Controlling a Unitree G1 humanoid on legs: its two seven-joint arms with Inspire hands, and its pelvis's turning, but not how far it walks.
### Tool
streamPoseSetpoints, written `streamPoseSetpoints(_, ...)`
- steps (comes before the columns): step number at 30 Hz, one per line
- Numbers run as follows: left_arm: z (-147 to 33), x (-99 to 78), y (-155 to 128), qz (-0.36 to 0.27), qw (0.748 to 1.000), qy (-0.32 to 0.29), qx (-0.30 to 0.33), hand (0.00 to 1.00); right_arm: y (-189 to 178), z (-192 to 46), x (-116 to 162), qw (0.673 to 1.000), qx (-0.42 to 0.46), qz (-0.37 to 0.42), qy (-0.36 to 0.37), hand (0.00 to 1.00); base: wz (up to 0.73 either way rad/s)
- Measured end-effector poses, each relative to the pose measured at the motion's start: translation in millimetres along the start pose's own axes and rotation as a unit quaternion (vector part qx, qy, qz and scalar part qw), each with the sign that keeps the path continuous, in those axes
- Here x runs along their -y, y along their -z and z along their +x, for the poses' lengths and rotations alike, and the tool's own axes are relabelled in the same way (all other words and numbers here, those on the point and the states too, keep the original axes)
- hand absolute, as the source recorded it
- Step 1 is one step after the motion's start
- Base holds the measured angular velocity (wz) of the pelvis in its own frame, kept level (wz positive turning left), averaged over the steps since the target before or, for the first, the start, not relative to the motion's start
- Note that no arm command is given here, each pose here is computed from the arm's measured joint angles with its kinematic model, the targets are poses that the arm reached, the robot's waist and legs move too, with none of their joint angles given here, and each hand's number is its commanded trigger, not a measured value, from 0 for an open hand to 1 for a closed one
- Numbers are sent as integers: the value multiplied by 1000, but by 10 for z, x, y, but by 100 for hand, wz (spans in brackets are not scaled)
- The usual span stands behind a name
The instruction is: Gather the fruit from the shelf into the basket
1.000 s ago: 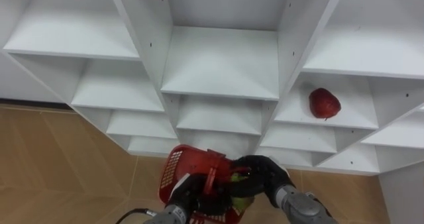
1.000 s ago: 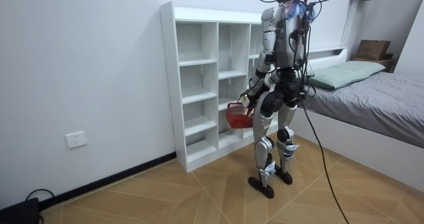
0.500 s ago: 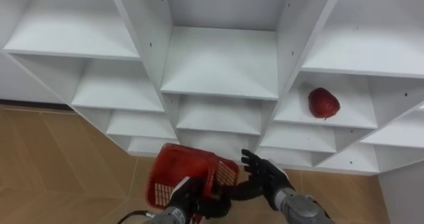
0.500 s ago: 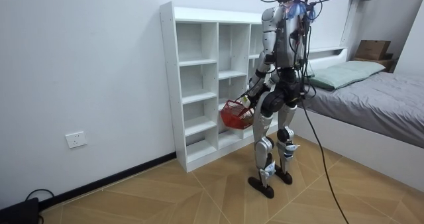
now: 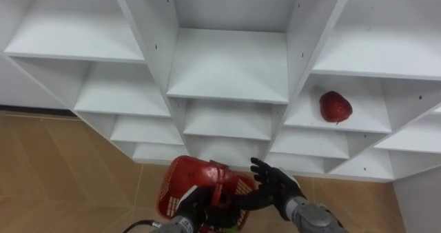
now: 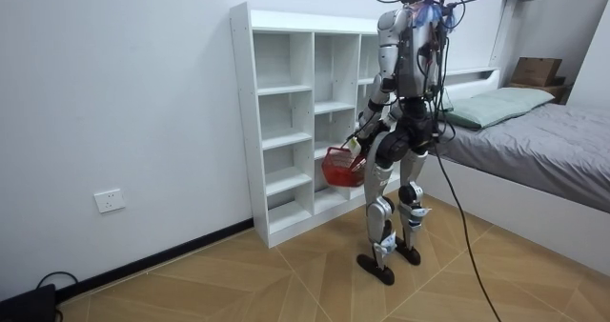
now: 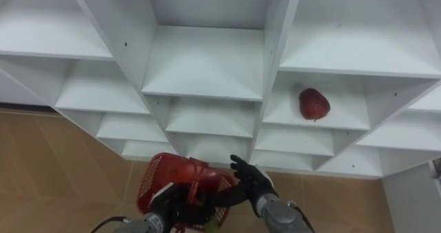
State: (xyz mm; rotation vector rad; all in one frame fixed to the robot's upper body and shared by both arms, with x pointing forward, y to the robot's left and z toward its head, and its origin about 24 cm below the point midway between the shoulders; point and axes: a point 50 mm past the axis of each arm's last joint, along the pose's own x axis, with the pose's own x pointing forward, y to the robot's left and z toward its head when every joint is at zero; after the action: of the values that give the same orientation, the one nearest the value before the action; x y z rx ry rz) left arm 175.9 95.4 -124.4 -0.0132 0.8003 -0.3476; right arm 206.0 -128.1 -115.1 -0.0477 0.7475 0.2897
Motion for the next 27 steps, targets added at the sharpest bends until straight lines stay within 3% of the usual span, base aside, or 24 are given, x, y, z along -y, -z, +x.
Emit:
streamPoseSetpoints(9,-4,-18,5,1,1000,-3,-1,100,18,-5,4,1000,-5,12,-2,0,0)
streamPoseSetpoints(17,-54,-219,35,16,999,-29,-7,100,44,-35,28,1000,-3,14,-8,0,-3)
streamPoseSetpoints(27,-132,-346,166,-62,995,-72,-16,100,178,-191,20,1000,10,22,-4,0,-8)
